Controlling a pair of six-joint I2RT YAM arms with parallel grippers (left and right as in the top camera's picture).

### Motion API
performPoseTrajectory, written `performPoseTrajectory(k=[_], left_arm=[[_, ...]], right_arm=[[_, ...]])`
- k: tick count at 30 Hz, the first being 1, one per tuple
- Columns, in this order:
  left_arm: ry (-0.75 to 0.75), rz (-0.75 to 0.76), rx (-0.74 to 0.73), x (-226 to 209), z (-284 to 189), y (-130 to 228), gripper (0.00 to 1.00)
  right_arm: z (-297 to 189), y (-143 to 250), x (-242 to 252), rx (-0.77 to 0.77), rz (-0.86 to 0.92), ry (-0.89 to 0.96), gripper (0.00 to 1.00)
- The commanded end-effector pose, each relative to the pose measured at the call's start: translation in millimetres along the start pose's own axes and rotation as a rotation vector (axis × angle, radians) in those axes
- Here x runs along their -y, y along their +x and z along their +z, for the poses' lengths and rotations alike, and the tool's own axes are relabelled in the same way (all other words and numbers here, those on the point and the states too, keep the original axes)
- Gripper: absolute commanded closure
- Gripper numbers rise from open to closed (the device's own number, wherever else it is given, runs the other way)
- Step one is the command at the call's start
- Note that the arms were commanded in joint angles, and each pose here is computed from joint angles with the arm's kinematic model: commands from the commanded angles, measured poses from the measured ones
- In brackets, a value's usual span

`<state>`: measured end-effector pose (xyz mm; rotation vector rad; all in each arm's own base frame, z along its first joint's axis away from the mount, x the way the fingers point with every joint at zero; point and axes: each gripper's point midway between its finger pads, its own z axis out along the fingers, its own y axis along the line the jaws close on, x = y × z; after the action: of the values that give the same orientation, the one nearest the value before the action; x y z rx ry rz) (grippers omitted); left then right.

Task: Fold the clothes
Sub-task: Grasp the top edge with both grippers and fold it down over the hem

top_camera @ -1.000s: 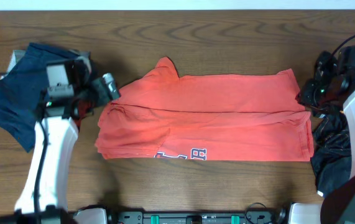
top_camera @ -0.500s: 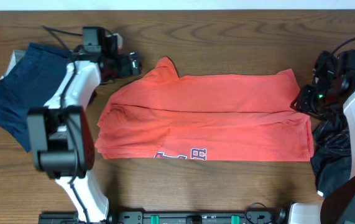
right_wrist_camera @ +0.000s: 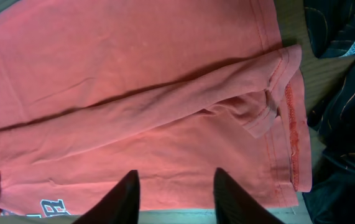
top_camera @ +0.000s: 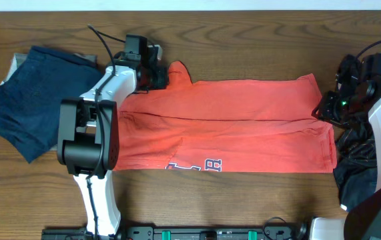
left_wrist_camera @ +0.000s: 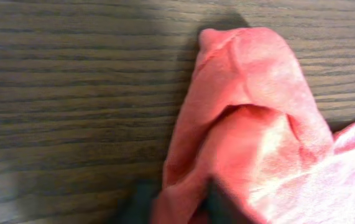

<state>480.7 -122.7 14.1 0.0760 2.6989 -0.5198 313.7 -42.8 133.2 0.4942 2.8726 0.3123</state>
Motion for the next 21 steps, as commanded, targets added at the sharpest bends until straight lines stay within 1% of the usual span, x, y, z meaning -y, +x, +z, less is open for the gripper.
performPoseTrajectory(k=[1,5,8,10,11,13,17,21], left_arm=[[-0.020,0.010,0.031,-3,-7,-12,0.94],[-0.011,0.032,0.098,8,-34,-30,0.94],[0.000,0.053,0.164,21,-64,-45,0.94],[0.005,0.058,0.190,28,-83,-50,0.94],[0.006,0.061,0.193,31,-90,-50,0.94],[0.005,0.058,0.179,34,-96,-45,0.94],[-0.009,0.032,0.098,29,-90,-26,0.94],[-0.017,0.015,0.043,26,-88,-11,0.94]], right_arm=[[-1,-2,-1,0.006,-0.016,-0.007,0.67],[1,-5,4,0.017,-0.019,0.022,0.68],[7,-12,10,0.025,-0.020,0.048,0.67],[17,-20,14,0.034,-0.029,0.066,0.64],[23,-26,16,0.040,-0.030,0.073,0.61],[37,-40,18,0.063,-0.043,0.071,0.59],[67,-75,21,0.141,-0.059,0.059,0.58],[96,-99,21,0.192,-0.072,0.044,0.51]])
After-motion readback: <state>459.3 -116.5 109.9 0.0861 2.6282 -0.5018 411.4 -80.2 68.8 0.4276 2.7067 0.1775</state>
